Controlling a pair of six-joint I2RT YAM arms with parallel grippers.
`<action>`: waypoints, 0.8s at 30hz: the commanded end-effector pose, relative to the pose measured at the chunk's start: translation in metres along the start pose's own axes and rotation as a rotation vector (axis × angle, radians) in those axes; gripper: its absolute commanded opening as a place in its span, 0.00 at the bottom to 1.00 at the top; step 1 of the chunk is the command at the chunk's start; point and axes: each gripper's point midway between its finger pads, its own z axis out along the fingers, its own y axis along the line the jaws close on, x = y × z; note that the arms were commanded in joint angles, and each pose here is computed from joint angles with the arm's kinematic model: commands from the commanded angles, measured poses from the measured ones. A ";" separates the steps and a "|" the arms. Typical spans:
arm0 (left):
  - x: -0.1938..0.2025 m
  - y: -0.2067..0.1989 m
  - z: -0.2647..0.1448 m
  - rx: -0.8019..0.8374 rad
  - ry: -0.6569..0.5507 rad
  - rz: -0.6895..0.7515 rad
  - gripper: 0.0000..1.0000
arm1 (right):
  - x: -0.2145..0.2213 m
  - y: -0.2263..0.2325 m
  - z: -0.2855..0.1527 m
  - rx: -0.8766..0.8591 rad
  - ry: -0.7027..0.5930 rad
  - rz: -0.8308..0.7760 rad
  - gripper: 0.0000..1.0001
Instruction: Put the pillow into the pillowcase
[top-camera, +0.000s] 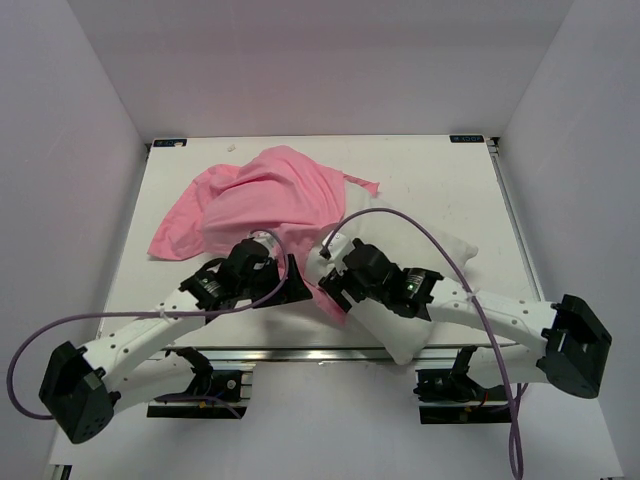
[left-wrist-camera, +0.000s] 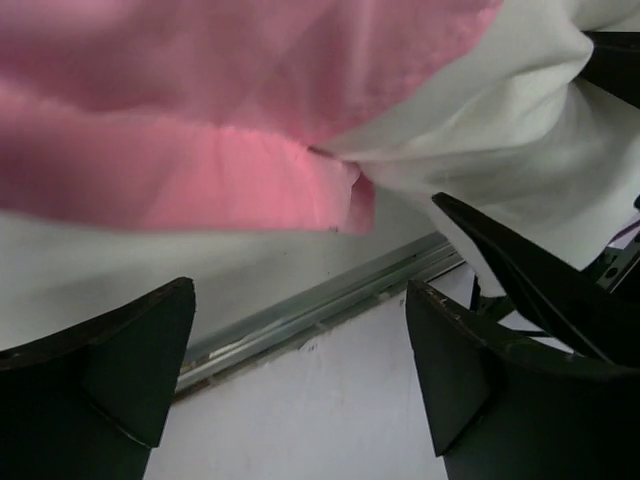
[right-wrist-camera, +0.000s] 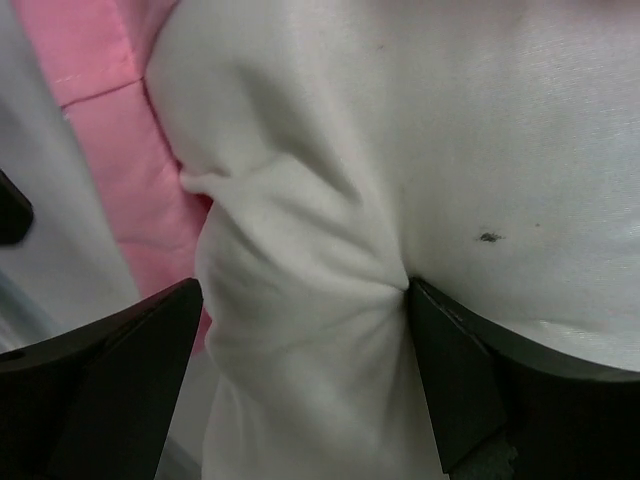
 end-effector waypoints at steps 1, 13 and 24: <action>-0.020 -0.031 0.020 0.132 -0.056 0.006 0.94 | -0.005 -0.015 0.015 0.113 -0.033 0.047 0.88; -0.031 -0.015 0.042 -0.012 -0.040 -0.003 0.16 | -0.014 -0.025 0.025 0.087 -0.141 0.238 0.00; -0.067 -0.112 -0.019 0.293 -0.083 0.182 0.00 | -0.168 -0.047 -0.015 0.094 -0.665 0.375 0.00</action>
